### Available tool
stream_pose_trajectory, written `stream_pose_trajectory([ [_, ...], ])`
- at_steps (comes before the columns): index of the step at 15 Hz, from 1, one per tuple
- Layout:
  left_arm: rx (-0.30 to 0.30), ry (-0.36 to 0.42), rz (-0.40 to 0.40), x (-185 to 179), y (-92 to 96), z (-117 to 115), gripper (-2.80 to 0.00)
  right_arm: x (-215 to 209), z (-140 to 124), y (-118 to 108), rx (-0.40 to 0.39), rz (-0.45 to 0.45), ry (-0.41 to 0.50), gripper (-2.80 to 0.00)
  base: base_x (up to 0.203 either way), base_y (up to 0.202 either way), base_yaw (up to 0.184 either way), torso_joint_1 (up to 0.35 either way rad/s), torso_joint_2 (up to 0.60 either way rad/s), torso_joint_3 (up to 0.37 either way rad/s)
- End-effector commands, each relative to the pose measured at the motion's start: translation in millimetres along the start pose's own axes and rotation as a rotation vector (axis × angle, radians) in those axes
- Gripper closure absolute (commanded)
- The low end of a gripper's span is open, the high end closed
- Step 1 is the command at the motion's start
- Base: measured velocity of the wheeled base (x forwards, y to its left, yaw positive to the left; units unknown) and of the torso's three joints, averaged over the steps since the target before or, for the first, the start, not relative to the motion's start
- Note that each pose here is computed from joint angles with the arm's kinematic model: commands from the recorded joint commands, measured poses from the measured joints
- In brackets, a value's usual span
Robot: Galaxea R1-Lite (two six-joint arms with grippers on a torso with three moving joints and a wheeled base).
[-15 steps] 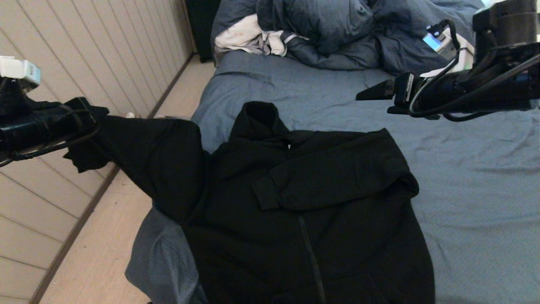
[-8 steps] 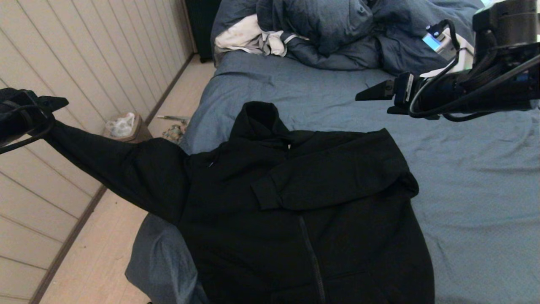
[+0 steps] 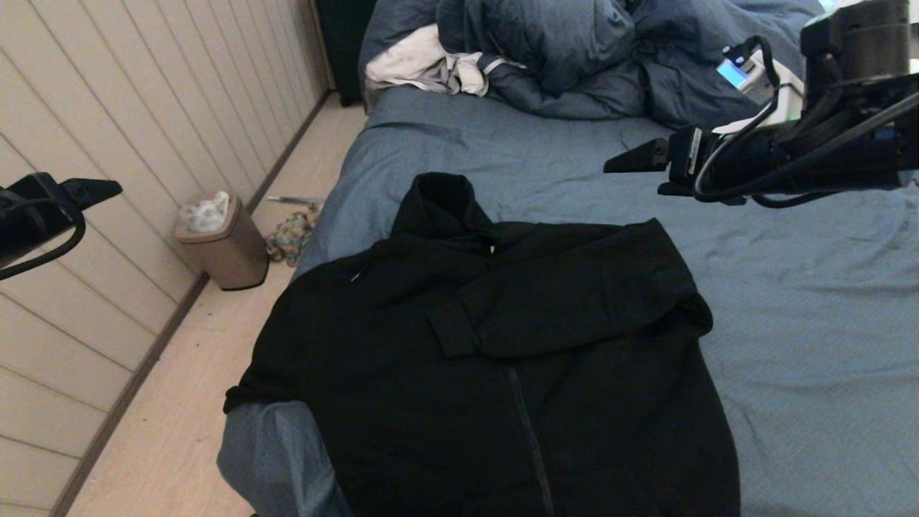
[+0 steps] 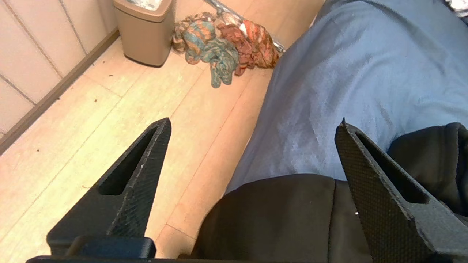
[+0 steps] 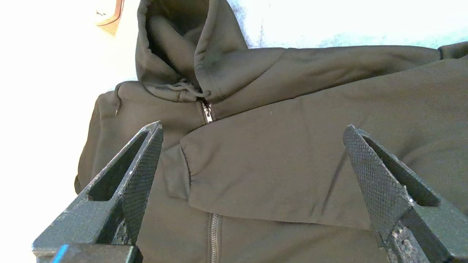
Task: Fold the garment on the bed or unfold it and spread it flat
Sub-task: Unfold the black sweatshirt
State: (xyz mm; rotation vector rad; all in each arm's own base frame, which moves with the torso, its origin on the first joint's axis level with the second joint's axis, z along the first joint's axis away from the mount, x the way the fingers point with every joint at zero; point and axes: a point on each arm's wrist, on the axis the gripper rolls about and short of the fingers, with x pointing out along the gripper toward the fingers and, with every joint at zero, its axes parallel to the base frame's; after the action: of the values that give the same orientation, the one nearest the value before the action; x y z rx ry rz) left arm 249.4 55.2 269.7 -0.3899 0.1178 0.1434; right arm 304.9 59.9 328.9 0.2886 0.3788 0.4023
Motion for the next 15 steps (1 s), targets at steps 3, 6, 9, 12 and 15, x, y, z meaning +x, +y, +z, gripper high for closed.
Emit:
stream_pose_trajectory([
  [3, 0.012, 0.025, -0.107, -4.0, -29.0, -1.0, -2.8, 13.8, -12.9, 1.1, 0.005, 0.011, 0.058, -2.8, 0.0, 0.0, 0.0, 0.0, 0.0, 0.0],
  [6, 0.024, 0.178, -0.293, -8.5, -87.3, -17.9, 0.0, 29.6, -27.2, 11.9, -0.002, 0.041, 0.118, 0.0, 0.0, 0.0, 0.0, 0.0, 0.0, 0.0],
  [9, 0.017, 0.364, -0.382, 3.2, -128.4, -49.8, 0.0, 43.4, -45.3, 20.8, -0.054, 0.068, 0.193, 0.0, 0.0, 0.0, 0.0, 0.0, 0.0, 0.0],
  [12, -0.047, 0.537, -0.34, 16.6, -136.2, -94.5, 0.0, 64.1, -76.1, 42.2, -0.131, 0.113, 0.296, 0.0, 0.0, 0.0, 0.0, 0.0, 0.0, 0.0],
  [15, -0.051, 0.568, -0.323, 10.6, -126.9, -107.8, 0.0, 90.8, -107.3, 58.0, -0.177, 0.072, 0.375, 0.0, 0.0, 0.0, 0.0, 0.0, 0.0, 0.0],
])
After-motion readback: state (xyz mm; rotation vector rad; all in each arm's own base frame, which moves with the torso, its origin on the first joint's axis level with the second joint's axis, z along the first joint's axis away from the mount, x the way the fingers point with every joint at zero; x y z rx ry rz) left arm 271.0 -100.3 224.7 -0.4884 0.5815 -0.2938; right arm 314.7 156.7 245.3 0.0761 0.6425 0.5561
